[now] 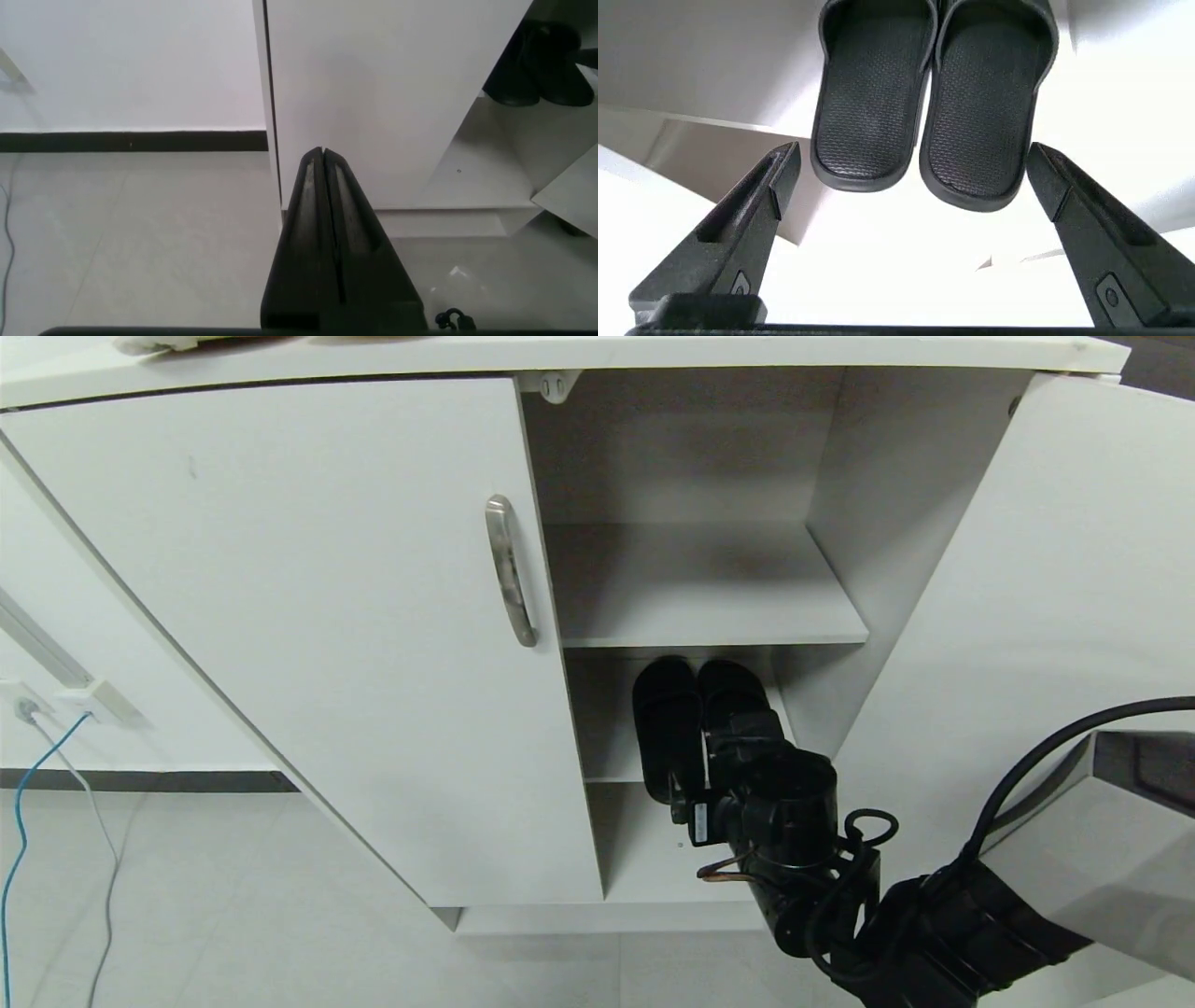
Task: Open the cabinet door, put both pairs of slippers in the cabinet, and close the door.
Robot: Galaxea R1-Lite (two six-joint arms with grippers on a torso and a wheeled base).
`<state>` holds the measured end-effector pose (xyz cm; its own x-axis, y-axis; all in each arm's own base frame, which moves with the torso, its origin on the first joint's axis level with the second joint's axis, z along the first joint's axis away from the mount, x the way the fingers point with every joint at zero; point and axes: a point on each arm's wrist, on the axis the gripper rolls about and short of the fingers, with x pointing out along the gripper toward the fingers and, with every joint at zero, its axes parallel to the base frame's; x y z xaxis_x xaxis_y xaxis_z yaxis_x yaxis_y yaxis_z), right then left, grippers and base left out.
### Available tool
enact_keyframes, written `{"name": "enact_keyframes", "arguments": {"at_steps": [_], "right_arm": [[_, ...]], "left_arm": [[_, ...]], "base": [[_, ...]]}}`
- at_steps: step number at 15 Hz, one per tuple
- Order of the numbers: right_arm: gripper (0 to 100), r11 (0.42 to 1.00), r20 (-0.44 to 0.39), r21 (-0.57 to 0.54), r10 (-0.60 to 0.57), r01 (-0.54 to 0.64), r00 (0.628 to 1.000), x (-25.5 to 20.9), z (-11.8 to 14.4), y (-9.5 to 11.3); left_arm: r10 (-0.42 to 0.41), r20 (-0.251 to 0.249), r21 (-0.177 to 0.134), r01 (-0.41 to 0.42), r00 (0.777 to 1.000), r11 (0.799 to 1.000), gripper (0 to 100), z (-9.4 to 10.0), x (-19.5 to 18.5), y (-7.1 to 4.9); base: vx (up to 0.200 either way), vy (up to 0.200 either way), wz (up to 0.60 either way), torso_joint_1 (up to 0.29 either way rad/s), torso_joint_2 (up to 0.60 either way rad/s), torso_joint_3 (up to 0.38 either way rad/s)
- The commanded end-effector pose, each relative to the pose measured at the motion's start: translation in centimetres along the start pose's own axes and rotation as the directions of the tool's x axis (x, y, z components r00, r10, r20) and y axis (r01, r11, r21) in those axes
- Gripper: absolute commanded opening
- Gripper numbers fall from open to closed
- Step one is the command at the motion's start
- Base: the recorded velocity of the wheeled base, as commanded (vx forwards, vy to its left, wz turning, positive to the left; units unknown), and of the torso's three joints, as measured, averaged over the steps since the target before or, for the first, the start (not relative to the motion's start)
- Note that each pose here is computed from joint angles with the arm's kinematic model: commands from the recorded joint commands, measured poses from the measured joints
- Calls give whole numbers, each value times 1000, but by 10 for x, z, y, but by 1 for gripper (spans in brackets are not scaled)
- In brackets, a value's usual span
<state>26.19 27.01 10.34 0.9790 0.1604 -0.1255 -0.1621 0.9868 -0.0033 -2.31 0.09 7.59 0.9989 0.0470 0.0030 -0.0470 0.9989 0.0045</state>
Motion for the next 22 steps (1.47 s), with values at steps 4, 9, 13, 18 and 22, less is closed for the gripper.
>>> {"name": "enact_keyframes", "arguments": {"at_steps": [4,9,13,18,22], "right_arm": [[100,1000,-2,-6,12,-12,1000,-5,1,2],[100,1000,-3,-7,12,-12,1000,-6,0,1],[100,1000,3,-4,14,-14,1000,-9,-2,0],[100,1000,-1,-13,27,-27,1000,-14,-4,2],[100,999,-8,-16,28,-28,1000,-14,-6,2]], "left_arm": [[1,-1,0,-1,1000,1000,0,0,0,0],[-4,-1,2,4,1000,1000,0,0,0,0],[-9,-1,0,9,1000,1000,0,0,0,0],[-9,-1,0,9,1000,1000,0,0,0,0],[-9,-1,2,9,1000,1000,0,0,0,0]], "base": [[-150,0,0,3,2,2],[0,0,0,0,0,0],[0,0,0,0,0,0],[0,0,0,0,0,0],[0,0,0,0,0,0]]}}
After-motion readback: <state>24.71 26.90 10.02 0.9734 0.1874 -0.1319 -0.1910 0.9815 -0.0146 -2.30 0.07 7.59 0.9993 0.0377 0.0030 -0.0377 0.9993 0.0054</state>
